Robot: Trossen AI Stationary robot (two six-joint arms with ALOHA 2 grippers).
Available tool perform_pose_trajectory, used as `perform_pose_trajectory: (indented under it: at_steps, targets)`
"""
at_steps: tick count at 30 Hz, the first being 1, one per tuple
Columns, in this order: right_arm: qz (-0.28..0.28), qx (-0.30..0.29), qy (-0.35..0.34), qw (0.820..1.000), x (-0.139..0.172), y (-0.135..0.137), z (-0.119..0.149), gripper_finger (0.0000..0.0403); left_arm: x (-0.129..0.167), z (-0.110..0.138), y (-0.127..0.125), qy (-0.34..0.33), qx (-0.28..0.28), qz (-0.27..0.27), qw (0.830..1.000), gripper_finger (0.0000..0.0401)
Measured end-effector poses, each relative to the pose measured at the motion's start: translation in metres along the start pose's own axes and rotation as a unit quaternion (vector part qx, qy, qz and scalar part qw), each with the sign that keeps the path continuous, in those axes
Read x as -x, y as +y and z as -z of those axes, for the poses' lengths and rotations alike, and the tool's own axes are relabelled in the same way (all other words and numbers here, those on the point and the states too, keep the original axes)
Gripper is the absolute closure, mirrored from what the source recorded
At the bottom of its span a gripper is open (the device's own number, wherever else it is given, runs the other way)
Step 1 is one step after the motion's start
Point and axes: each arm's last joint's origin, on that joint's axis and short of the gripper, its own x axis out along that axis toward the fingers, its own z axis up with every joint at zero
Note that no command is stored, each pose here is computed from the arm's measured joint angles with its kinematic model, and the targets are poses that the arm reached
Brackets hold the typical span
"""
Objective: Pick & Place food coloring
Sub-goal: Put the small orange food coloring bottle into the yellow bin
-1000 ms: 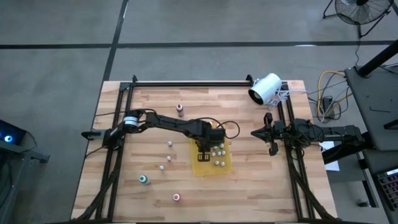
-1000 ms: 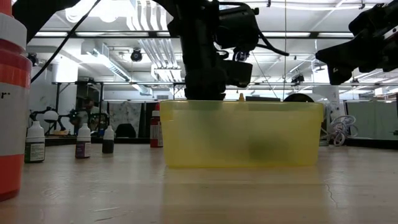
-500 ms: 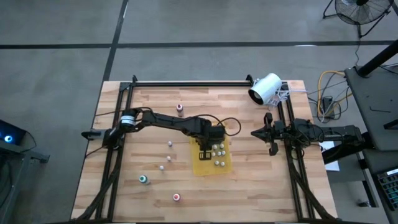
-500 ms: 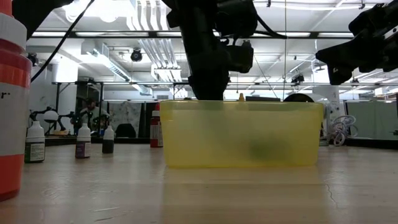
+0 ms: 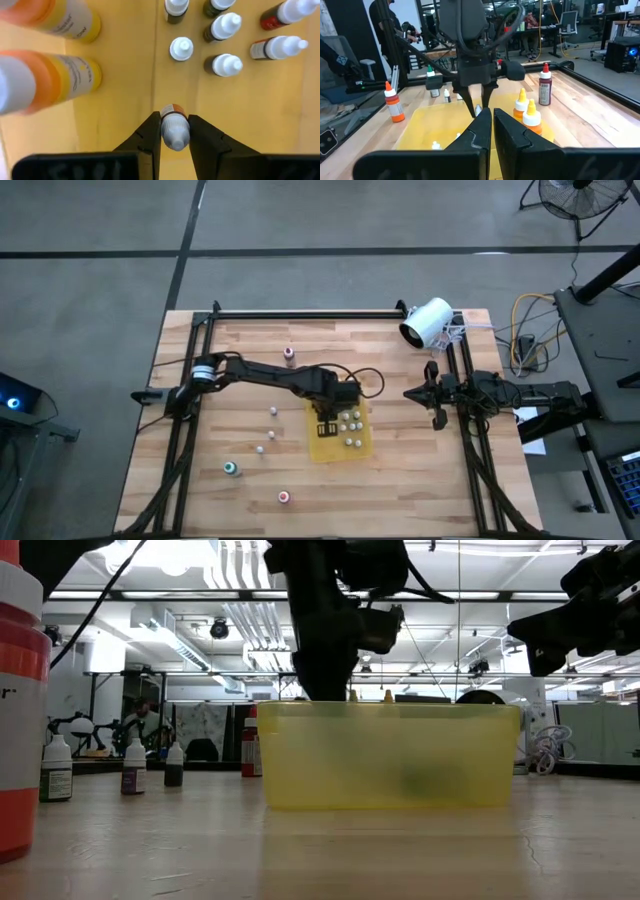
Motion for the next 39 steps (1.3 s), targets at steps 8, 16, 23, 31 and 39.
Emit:
perform_pose_trajectory:
  at_steps: [8,16,23,31,39]
  targets:
    - [0.000,0.001,0.000,1.000,0.000,0.000,0.000,0.0390,0.008,0.005,-0.014,-0.006,0.035,0.008,0.999,0.0343]
    - [0.000,0.000,0.000,1.000,0.000,0.000,0.000,0.0390,0.005,0.003,-0.023,-0.032,0.110,0.021,0.993,0.0343]
    - [0.000,0.001,0.000,1.000,0.000,0.000,0.000,0.0390,-0.005,-0.003,-0.024,-0.057,0.174,0.031,0.983,0.0343]
    - [0.000,0.000,0.000,1.000,0.000,0.000,0.000,0.0390,-0.018,0.005,-0.022,-0.037,0.181,0.024,0.982,0.0343]
    - [0.000,0.001,0.000,1.000,0.000,0.000,0.000,0.0390,-0.025,0.009,-0.018,-0.039,0.196,0.007,0.980,0.0343]
